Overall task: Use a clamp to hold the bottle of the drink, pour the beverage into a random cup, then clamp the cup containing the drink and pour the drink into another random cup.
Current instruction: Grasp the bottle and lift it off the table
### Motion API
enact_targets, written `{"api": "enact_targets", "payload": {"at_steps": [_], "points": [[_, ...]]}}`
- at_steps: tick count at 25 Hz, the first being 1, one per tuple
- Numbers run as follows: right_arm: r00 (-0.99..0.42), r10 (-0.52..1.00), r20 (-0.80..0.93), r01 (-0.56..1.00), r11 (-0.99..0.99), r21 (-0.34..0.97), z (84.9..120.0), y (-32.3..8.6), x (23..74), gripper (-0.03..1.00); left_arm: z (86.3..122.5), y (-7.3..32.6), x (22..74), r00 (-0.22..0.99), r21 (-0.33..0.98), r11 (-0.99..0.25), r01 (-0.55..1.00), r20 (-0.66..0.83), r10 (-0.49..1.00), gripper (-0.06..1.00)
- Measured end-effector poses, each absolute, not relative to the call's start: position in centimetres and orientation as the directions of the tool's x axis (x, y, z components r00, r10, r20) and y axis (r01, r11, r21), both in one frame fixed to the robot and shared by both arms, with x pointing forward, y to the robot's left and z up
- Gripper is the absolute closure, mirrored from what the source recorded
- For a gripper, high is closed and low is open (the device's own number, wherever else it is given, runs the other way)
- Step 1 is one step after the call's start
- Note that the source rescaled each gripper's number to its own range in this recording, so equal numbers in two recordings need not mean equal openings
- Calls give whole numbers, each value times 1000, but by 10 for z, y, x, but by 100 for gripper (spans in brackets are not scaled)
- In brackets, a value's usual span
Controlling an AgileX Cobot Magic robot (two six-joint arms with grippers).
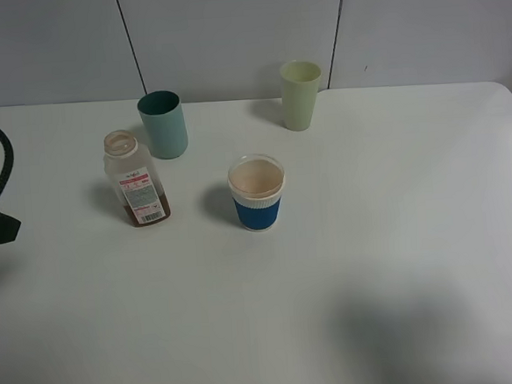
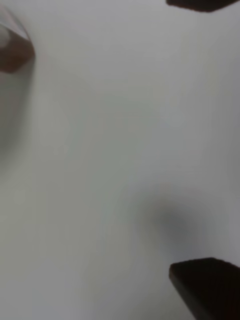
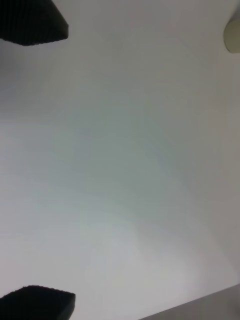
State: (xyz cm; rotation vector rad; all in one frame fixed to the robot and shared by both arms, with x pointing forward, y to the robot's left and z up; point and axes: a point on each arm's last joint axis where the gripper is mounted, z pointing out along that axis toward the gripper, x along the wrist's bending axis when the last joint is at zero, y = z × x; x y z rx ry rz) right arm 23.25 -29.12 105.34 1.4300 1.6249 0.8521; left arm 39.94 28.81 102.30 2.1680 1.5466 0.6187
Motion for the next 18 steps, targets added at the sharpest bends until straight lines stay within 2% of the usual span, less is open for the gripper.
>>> {"api": "enact_targets", "payload": {"at_steps": [18], "points": [[-49,990,-129,457,137,879,1053,-291,232,8,959,290,438,376,512,-440,738,229,898,-6]]}}
